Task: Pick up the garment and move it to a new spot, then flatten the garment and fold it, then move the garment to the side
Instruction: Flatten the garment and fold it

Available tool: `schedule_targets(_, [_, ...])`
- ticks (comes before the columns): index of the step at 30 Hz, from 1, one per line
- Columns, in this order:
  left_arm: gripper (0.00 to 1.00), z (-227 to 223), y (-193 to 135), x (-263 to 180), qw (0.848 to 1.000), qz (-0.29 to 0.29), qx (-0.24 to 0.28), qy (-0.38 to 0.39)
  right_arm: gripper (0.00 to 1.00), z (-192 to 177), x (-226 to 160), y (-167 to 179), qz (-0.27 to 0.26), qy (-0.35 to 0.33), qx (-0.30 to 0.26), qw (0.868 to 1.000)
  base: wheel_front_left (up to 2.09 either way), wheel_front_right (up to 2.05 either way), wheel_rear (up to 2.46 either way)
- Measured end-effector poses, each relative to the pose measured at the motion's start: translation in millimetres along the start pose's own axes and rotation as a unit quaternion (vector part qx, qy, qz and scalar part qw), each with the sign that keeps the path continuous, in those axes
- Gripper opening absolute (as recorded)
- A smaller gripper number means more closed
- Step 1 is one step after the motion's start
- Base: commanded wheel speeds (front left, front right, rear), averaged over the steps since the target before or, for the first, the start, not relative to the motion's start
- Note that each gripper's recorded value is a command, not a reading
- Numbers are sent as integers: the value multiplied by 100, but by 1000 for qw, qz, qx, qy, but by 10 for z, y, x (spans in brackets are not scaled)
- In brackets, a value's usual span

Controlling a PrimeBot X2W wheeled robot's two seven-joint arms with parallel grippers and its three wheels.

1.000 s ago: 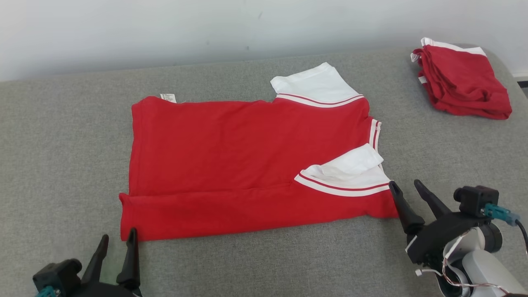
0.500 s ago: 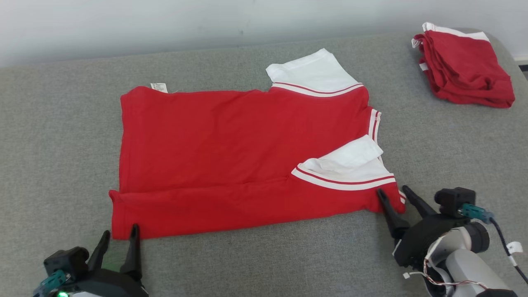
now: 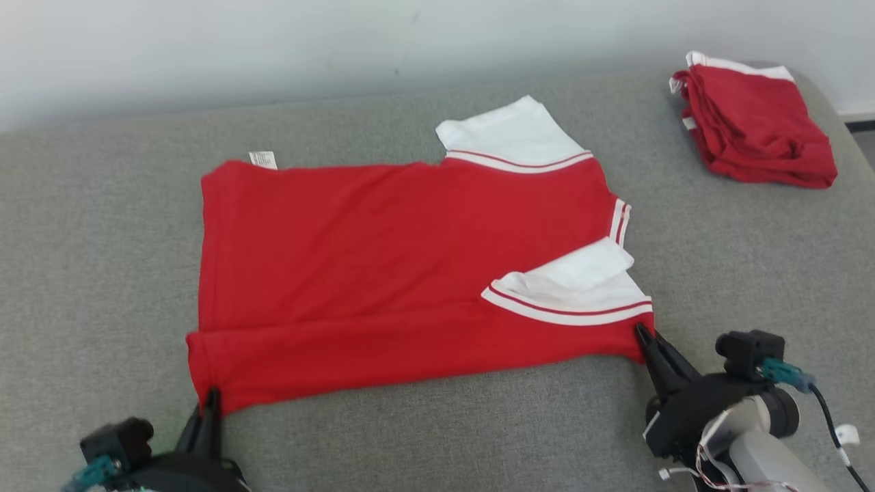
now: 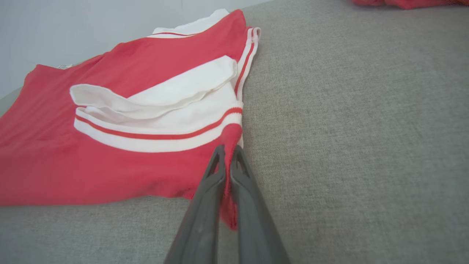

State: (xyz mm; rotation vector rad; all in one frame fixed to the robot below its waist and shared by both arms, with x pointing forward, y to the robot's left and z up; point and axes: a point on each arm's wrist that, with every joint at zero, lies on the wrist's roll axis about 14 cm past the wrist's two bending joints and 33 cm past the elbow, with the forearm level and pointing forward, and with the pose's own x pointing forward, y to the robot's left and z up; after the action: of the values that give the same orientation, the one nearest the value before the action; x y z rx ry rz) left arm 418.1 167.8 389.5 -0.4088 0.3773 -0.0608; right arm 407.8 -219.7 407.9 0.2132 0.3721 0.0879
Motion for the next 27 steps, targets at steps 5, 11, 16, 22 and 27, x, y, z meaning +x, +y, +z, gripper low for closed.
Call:
schedule_targets(5, [0,-48,-25,-232,1000,-3,-8,-3,0,-18,-210,-21,-4,-14,21,1000,0,0,0])
schedule_targets(11, [0,-183,-62,-598,1000,-2,-19,0,0,-196,-575,-40,-12,-7,44,999,0,0,0])
schedule_targets(16, [0,-253,-58,-826,999,6,-33,1,0,-369,-854,33,-9,16,51,999,0,0,0])
schedule_targets(22, [100,-313,-57,-896,1000,11,-23,11,100,-367,-956,91,-17,16,63,998,0,0,0])
schedule_targets(27, [100,-149,-66,-895,1000,10,-10,-19,100,-102,-954,138,-14,-25,49,998,0,0,0])
